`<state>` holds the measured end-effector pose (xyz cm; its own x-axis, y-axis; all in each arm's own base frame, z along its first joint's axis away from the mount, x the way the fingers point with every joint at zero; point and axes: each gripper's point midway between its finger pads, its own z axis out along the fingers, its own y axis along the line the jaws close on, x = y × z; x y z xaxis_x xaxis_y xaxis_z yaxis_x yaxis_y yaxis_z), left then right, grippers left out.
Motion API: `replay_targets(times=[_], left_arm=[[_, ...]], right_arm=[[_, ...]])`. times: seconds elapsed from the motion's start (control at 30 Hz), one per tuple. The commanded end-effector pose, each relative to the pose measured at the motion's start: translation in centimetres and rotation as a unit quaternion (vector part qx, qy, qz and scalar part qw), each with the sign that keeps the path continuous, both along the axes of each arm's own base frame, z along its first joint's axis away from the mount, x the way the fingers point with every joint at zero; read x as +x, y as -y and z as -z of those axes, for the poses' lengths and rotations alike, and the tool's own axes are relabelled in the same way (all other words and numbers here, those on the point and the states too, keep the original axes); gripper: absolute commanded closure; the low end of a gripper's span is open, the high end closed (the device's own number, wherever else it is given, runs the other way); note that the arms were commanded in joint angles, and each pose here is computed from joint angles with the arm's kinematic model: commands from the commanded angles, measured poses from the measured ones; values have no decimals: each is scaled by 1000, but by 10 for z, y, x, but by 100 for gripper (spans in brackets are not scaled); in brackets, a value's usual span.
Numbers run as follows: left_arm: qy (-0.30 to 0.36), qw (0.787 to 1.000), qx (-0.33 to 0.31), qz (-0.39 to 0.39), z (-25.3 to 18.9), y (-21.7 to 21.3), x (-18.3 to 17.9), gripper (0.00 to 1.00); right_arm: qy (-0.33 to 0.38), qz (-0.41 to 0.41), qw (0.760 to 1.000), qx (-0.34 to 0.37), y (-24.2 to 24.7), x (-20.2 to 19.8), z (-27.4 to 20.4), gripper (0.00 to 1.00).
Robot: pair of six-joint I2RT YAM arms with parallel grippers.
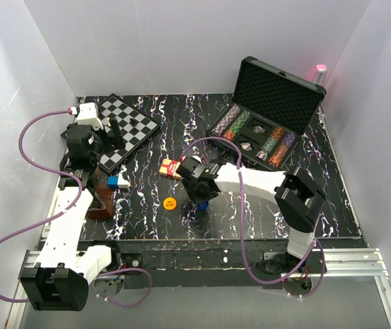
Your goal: Pack up texas hold em set
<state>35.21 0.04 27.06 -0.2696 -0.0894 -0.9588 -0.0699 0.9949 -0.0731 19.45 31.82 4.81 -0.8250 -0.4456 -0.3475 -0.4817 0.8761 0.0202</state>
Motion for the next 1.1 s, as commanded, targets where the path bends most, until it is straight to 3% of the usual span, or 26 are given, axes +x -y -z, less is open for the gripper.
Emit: replay_targets(times=[0.0, 0.43, 0.7, 1.07], left_arm=[[4, 1000, 9, -4, -3, -2, -1, 2], [7, 1000, 18, -16, -5, -7, -3, 2], [3, 1000, 18, -15, -2, -8, -3, 2], [-1, 1000, 22, -15, 1, -8, -1, 2]], right_arm=[[21, 8, 1000, 15, 9, 15, -29, 72], [82, 91, 992, 18, 105, 140, -91, 72], [106, 159, 982, 1, 156, 223, -100, 72], [70, 186, 980, -7, 174, 264, -69, 72]])
